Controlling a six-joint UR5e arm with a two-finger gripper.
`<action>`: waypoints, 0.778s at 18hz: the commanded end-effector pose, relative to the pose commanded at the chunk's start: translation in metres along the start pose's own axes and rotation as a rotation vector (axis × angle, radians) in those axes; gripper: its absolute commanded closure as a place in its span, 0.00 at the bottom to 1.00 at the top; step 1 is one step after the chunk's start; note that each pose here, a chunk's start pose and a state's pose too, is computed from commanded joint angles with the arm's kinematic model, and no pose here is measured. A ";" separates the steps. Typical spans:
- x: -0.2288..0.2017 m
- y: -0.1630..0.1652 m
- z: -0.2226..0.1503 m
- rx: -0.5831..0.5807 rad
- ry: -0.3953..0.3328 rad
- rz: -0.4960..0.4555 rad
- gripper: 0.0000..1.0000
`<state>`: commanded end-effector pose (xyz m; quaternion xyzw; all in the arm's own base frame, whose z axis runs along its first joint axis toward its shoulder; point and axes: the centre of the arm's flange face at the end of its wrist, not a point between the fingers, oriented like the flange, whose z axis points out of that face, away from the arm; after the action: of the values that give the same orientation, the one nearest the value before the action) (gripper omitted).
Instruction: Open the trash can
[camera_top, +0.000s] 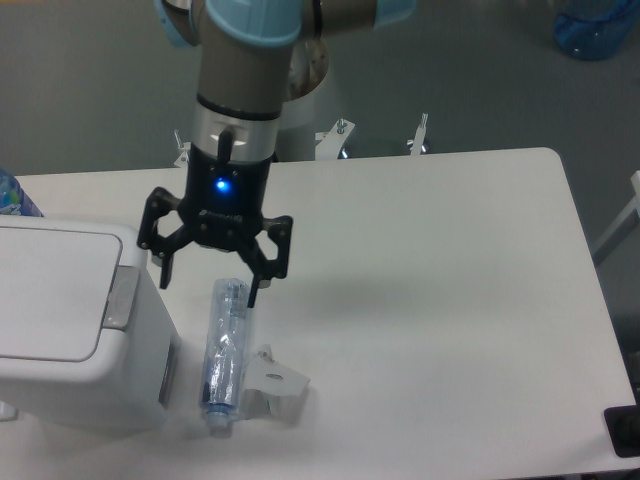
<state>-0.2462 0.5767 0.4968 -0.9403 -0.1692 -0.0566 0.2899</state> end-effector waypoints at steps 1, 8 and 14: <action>0.004 -0.001 0.001 0.005 0.002 0.008 0.00; 0.018 -0.002 0.018 0.006 0.016 -0.009 0.00; 0.016 0.001 0.023 -0.005 0.016 -0.011 0.00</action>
<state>-0.2302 0.5939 0.4804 -0.9395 -0.1719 -0.0663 0.2888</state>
